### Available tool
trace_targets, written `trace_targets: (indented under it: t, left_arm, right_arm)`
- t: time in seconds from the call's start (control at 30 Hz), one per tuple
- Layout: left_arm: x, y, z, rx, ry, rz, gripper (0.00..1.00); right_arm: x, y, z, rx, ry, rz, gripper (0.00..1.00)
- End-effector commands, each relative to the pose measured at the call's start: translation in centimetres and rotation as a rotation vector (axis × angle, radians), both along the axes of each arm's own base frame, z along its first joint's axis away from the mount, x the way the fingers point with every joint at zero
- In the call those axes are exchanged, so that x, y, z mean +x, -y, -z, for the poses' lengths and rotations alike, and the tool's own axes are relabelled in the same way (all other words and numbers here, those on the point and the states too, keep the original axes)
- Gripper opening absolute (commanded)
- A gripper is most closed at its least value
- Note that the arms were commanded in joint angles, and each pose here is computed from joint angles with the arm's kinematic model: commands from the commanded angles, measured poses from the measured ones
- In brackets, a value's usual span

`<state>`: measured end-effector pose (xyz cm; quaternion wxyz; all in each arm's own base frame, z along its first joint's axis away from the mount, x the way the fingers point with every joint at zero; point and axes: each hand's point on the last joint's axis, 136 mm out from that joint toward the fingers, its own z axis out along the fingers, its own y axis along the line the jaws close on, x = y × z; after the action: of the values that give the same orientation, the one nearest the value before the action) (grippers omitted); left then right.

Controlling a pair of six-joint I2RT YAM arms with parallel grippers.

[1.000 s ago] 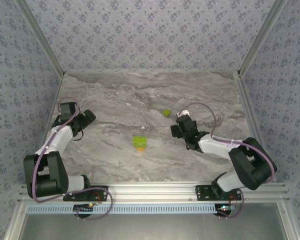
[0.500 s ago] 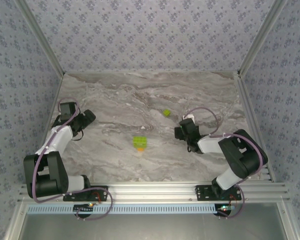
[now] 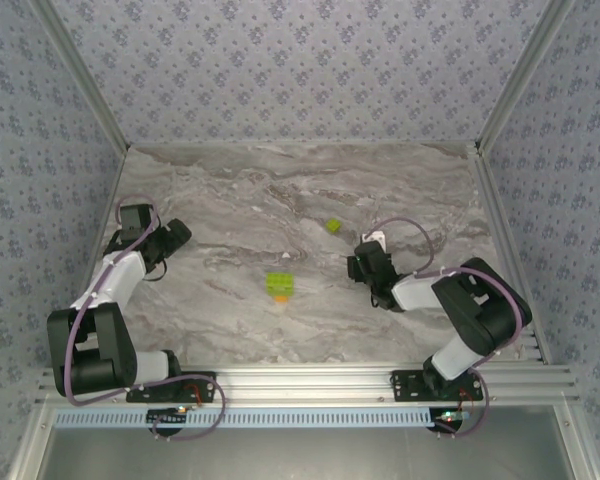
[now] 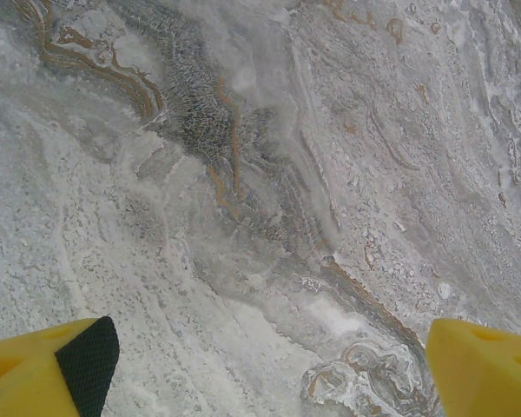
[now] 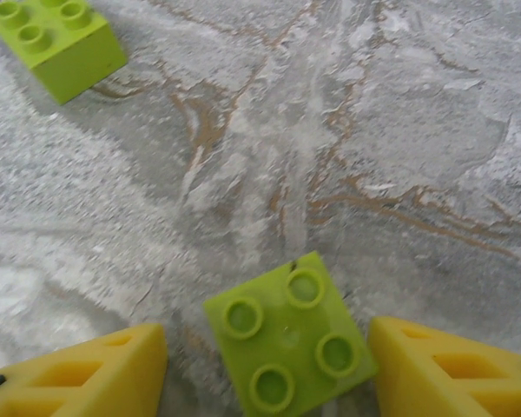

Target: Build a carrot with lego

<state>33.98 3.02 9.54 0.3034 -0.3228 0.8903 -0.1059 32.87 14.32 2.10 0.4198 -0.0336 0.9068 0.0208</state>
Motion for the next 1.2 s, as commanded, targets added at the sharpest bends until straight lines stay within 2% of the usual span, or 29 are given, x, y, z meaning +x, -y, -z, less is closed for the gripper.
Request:
trace_targets:
  t: [0.0,0.3,0.63,1.17]
  left_arm:
    - [0.7,0.2,-0.7,-0.004,0.031,0.015,0.93]
    - [0.5,0.3,-1.1,-0.002,0.038,0.015,0.93]
    - [0.7,0.3,-1.3,-0.005,0.042,0.016,0.93]
    - [0.9,0.3,-1.0,-0.005,0.037,0.017,0.93]
  right_arm:
    - [-2.7,-0.1,1.6,-0.018,-0.093,-0.013,0.64]
    - [-3.6,0.0,1.2,-0.064,-0.113,0.001,0.64]
    - [-1.8,1.7,-0.9,-0.067,-0.124,0.072,0.69]
    - [-1.1,0.6,1.3,-0.016,-0.142,0.049,0.65]
